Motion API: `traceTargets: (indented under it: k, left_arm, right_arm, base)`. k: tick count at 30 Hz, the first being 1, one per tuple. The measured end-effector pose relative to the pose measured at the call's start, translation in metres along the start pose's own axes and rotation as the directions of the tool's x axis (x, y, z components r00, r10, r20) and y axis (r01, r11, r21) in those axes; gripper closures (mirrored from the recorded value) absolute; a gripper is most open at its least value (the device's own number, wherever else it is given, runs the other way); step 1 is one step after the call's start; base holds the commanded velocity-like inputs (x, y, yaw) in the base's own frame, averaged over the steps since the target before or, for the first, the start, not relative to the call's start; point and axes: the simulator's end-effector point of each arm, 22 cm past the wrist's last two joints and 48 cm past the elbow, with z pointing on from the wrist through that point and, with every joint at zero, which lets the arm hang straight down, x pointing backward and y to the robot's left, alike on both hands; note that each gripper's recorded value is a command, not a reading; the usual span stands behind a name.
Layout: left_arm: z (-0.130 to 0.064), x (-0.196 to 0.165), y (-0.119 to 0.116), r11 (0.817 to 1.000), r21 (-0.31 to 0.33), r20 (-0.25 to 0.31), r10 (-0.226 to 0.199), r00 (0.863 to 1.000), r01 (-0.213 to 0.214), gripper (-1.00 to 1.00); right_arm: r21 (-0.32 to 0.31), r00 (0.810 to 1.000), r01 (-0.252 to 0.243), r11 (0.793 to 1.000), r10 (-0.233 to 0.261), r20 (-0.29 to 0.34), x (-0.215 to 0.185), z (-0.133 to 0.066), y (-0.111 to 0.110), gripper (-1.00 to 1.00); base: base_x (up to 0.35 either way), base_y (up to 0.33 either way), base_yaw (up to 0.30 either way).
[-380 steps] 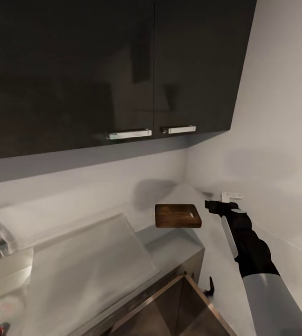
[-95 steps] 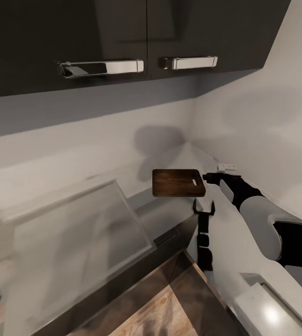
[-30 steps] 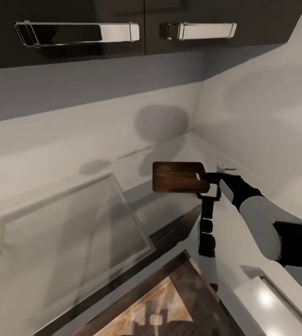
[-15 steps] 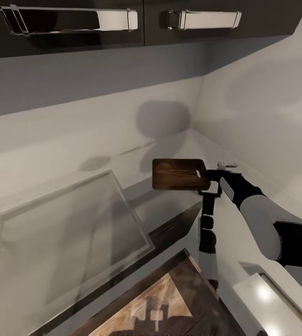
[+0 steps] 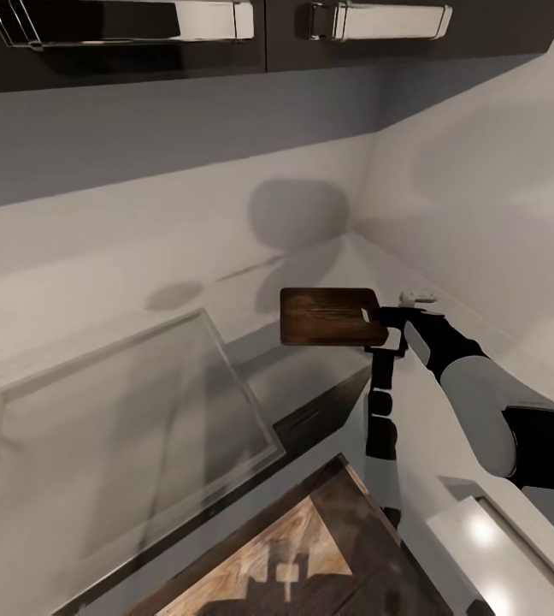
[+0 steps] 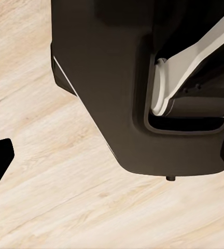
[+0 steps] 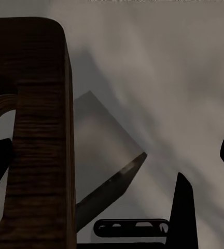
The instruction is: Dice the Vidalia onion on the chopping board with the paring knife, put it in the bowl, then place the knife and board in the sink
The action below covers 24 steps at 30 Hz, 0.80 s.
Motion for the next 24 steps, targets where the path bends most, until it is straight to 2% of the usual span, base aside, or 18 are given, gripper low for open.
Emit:
traceTargets:
  k: [24]
  left_arm:
    - [0.0052,-0.0088,-0.0005,1.000,0.002,0.030,0.001,1.000,-0.001,-1.00]
  right_arm:
    - [-0.001,1.000,0.000,1.000,0.000,-0.031,0.0073,-0.0098,-0.0001,-1.00]
  base:
    - [0.000,0.000,0.000]
